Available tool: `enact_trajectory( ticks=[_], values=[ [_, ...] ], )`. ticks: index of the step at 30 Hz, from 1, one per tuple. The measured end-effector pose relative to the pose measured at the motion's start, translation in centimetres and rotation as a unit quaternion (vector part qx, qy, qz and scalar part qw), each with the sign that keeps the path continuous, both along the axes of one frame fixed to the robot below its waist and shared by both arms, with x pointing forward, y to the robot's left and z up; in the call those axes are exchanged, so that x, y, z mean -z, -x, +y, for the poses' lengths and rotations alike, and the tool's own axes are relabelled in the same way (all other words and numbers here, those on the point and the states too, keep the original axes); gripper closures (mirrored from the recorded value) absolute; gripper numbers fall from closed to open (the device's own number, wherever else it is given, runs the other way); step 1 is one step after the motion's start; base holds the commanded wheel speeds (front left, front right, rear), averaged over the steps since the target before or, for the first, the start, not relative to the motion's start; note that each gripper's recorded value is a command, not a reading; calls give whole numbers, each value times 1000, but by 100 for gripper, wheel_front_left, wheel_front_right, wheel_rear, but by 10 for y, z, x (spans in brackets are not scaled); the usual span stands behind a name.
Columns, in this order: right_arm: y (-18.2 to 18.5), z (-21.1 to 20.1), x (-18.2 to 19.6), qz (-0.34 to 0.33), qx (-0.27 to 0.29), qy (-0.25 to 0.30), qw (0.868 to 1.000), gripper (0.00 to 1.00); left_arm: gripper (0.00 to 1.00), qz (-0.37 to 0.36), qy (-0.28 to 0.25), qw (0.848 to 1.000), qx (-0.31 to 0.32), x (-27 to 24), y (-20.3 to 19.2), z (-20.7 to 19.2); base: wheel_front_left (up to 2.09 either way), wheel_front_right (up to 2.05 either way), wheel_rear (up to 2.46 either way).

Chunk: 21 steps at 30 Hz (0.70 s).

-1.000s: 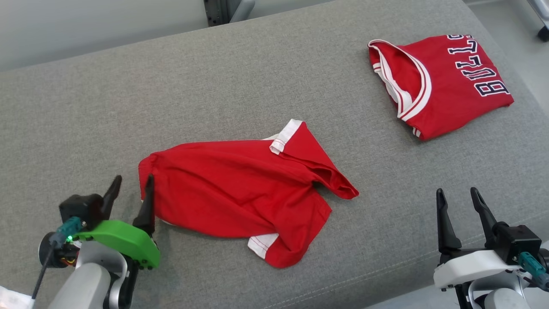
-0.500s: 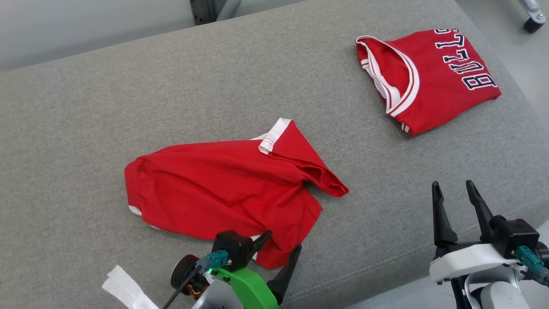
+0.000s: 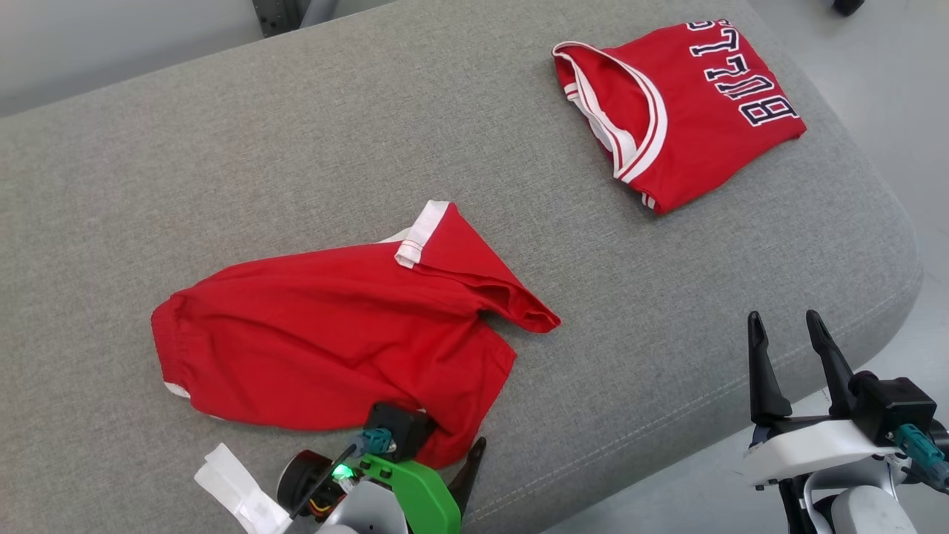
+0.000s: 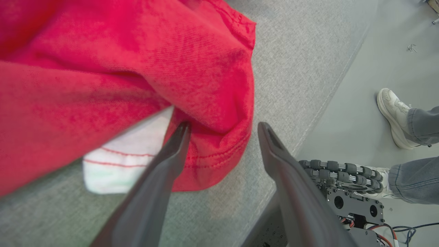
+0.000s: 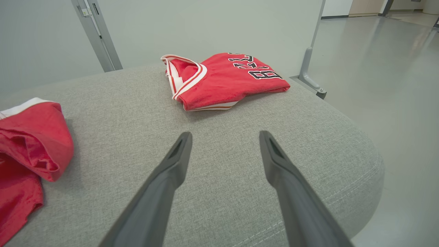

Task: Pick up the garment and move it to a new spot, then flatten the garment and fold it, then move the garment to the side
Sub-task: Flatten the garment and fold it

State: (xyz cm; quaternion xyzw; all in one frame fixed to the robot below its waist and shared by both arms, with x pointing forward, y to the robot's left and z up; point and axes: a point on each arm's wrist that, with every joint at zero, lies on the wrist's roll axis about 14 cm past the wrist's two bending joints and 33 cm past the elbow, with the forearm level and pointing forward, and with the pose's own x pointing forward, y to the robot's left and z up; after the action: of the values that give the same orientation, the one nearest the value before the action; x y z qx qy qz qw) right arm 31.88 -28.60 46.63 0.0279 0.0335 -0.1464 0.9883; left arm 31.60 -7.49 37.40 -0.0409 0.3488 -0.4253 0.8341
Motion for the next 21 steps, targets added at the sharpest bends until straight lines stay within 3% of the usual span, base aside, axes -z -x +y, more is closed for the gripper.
enact_trajectory(
  ticks=[1,2,4,8,11,16,21],
  values=[
    [1,-1,0,1,2,0,1000,0,0,1,-4,1000,1,2,0,1,0,0,0],
    [2,-2,1,2,4,0,1000,0,30,3,-6,1000,-1,4,-1,2,0,0,0],
    [3,-2,1,2,5,1,1000,0,100,6,-10,1000,-5,8,-3,4,0,0,0],
    [3,-2,0,0,4,0,1000,0,100,33,35,998,-34,-3,-9,-4,0,0,0],
    [2,0,-1,-2,1,0,1000,0,100,88,146,983,-75,-41,-11,-29,0,0,0],
    [0,7,-2,-5,-11,-1,1000,0,100,172,303,926,-146,-109,-32,-38,0,0,0],
    [-3,14,-3,-8,-22,-4,1000,0,100,258,369,873,-187,-147,-46,-35,0,0,0]
  ],
)
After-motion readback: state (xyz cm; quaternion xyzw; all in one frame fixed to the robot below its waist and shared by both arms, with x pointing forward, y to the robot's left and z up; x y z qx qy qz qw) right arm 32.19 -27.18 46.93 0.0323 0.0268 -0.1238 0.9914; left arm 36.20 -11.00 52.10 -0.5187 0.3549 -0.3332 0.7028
